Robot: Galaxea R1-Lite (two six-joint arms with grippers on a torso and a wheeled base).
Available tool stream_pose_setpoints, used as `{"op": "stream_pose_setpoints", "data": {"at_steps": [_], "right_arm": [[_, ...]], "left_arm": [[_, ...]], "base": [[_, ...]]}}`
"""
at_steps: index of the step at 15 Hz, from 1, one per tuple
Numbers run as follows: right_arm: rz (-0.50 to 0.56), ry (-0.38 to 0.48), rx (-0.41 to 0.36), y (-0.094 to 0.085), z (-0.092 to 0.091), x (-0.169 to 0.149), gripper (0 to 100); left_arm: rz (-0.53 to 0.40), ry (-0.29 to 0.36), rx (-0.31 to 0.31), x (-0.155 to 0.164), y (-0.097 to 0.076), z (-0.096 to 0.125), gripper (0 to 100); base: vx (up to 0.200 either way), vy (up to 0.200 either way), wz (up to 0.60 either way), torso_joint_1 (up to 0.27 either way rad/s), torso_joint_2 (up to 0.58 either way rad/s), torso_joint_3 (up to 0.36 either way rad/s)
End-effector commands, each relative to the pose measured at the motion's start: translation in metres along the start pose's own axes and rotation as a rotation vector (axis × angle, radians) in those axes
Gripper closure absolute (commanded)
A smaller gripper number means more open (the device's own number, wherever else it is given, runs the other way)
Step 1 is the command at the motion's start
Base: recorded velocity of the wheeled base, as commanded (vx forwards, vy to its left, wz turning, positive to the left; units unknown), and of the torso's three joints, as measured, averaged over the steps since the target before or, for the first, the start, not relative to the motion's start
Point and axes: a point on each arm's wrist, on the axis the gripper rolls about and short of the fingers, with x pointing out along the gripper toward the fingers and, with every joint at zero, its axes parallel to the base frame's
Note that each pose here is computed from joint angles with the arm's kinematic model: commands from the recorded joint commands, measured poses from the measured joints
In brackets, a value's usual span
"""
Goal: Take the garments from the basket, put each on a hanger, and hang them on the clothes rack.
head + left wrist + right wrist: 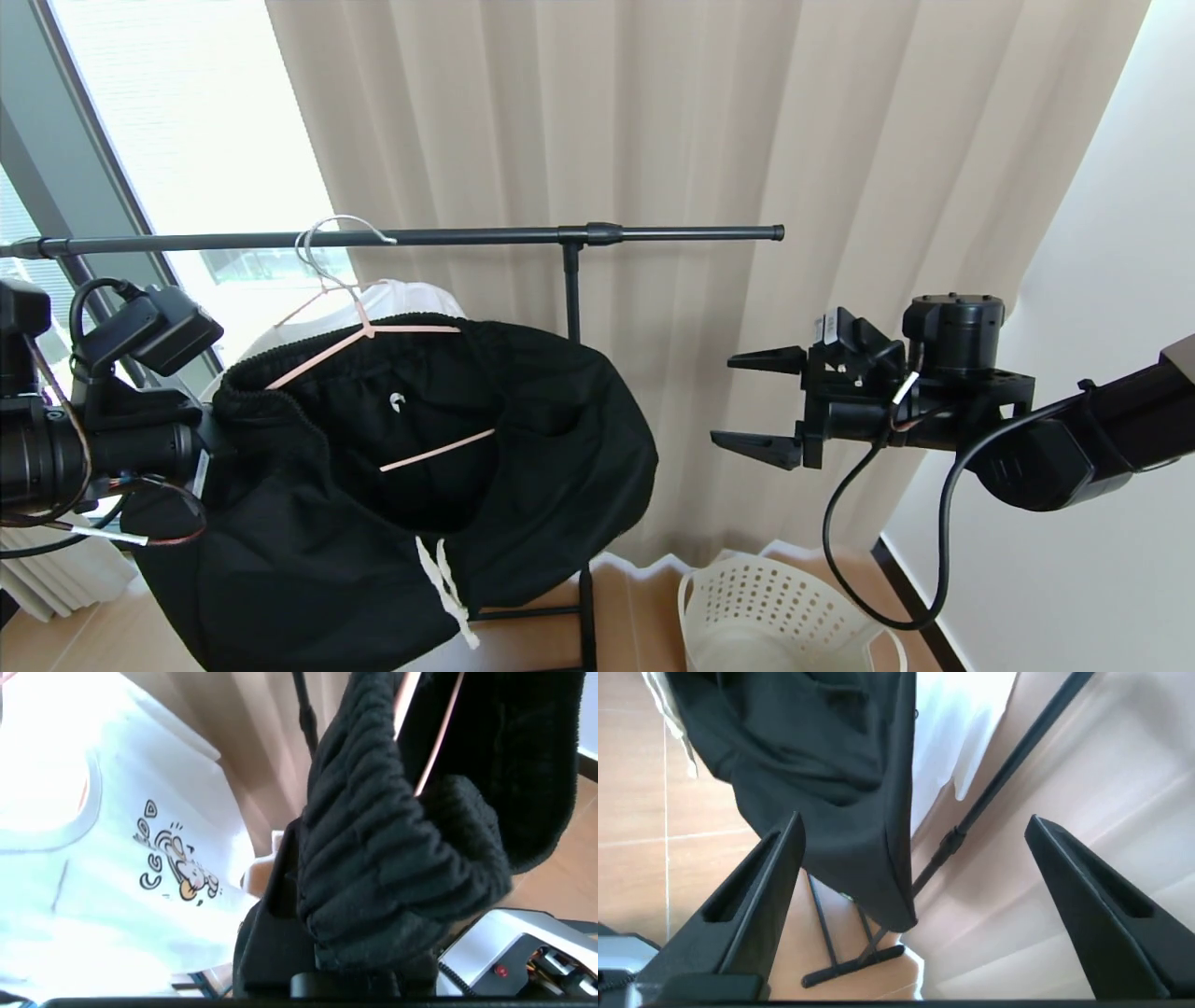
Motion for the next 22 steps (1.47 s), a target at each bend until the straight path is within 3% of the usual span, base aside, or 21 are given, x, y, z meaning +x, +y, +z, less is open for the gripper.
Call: {"op": "stream_pose_setpoints", "data": {"at_steps": [1,4,14,22], "right_arm": [[-0.008,-0.013,0.001,0.002,0.010,0.003,0],[-0.021,-0.008,0.017,0.002,0.011,0.003,0],[-0.034,-0.002,0.016,0.002,0.011,0.003,0],[-0.035,-0.004,0.013,0.003,0.012,0.002,0]], "left_arm": [[0.007,0.029,-0.017,0.007,0.004,-0.005,100],[0.049,0.063,-0.078,0.012,0.009,-0.006,100],[0.263,0.145,-0.151,0.050,0.024,-0.007,100],[0.327,0.132,-0.277,0.111,0.024,0.022,100]], "base": [[0.000,0.000,0.00,0.000,0.00,0.000],[0.000,0.000,0.00,0.000,0.00,0.000],[0.000,0.000,0.00,0.000,0.00,0.000],[0.000,0.000,0.00,0.000,0.00,0.000]]}}
